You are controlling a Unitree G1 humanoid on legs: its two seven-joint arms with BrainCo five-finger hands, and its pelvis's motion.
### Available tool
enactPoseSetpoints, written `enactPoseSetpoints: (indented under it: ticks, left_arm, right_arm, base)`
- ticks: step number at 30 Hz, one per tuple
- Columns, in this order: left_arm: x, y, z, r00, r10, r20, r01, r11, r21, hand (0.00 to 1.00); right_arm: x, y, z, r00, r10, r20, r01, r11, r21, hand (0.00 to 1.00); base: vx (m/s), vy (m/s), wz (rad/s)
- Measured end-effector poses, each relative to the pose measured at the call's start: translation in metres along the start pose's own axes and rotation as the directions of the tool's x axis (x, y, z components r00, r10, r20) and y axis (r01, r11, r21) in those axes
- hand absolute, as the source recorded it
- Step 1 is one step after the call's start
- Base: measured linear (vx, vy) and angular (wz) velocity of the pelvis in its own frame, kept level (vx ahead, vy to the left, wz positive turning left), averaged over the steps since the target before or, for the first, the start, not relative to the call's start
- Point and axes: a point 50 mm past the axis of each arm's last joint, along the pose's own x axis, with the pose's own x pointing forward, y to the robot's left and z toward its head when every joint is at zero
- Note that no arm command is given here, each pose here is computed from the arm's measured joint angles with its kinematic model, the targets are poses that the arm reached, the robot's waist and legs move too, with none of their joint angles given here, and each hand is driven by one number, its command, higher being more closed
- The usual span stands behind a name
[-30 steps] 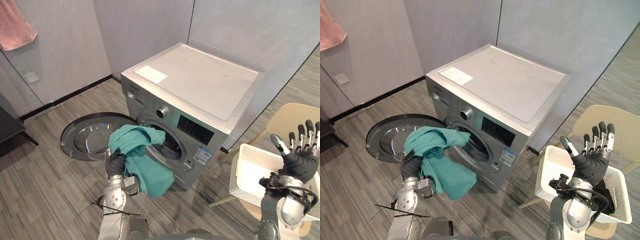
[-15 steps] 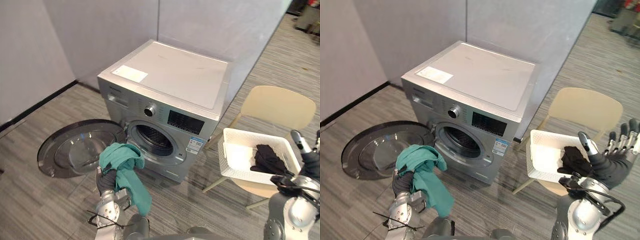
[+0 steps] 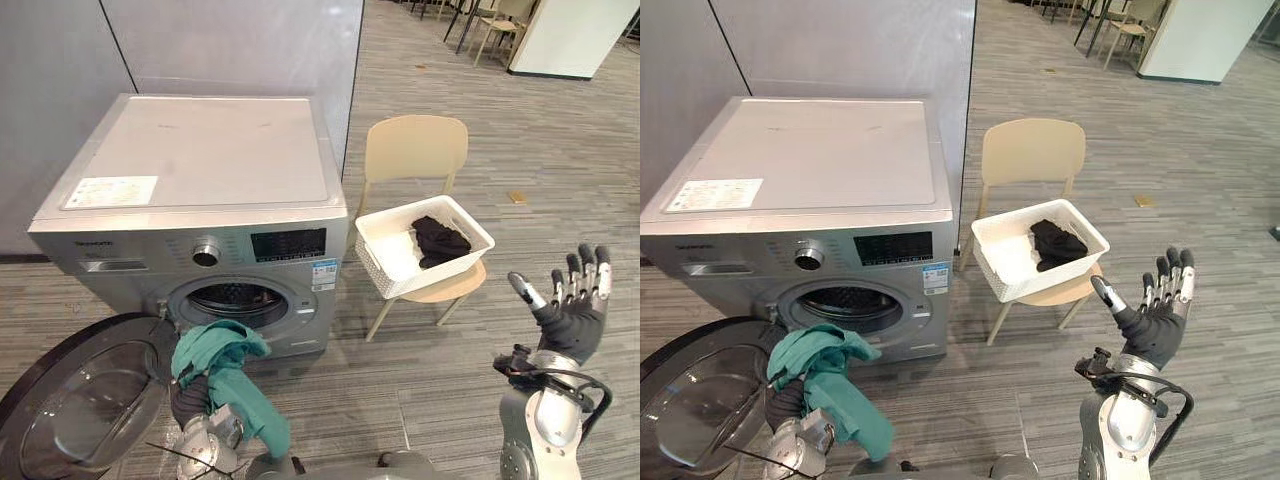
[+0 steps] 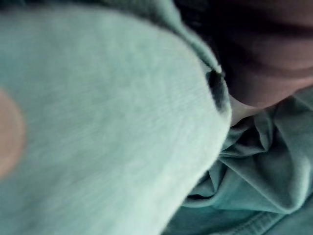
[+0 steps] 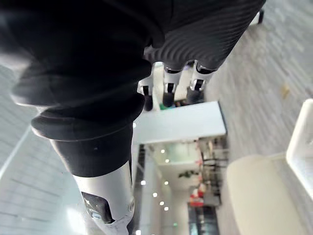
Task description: Pick up the laundry basket with both hands and put the clothes into the washing machine.
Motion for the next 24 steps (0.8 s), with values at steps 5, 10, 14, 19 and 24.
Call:
enactPoseSetpoints:
  ticks: [5,10,14,19,24]
  left_arm:
    - [0.003,0.012,-0.007,0.996,0.07,-0.05,-0.073,0.996,-0.057,1.0]
    - [0.016,0.032,0.001,0.97,0.234,-0.067,-0.242,0.952,-0.185,1.0]
    - [0.036,0.027,0.031,0.953,0.303,0.027,-0.277,0.902,-0.33,1.0]
    - [0.06,0.0,0.075,0.958,0.254,0.134,-0.157,0.854,-0.496,1.0]
    - [0.075,-0.038,0.122,0.961,0.169,0.217,0.014,0.757,-0.653,1.0]
  right_arm:
    - [0.007,-0.007,-0.012,0.999,-0.038,-0.013,0.035,0.99,-0.138,0.0]
    - [0.0,-0.035,-0.049,0.972,-0.171,-0.16,0.105,0.928,-0.357,0.0]
    - [-0.016,-0.051,-0.075,0.939,-0.215,-0.27,0.053,0.863,-0.503,0.0]
    - [-0.044,-0.051,-0.1,0.89,-0.186,-0.416,-0.058,0.859,-0.508,0.0]
    - [-0.073,-0.052,-0.128,0.8,-0.171,-0.576,-0.155,0.867,-0.473,0.0]
  base:
    - [0.12,-0.064,-0.14]
    - [0.07,-0.06,-0.16]
    - [-0.06,-0.033,-0.09]
    - [-0.13,-0.067,-0.03]
    - [-0.12,-0.072,0.17]
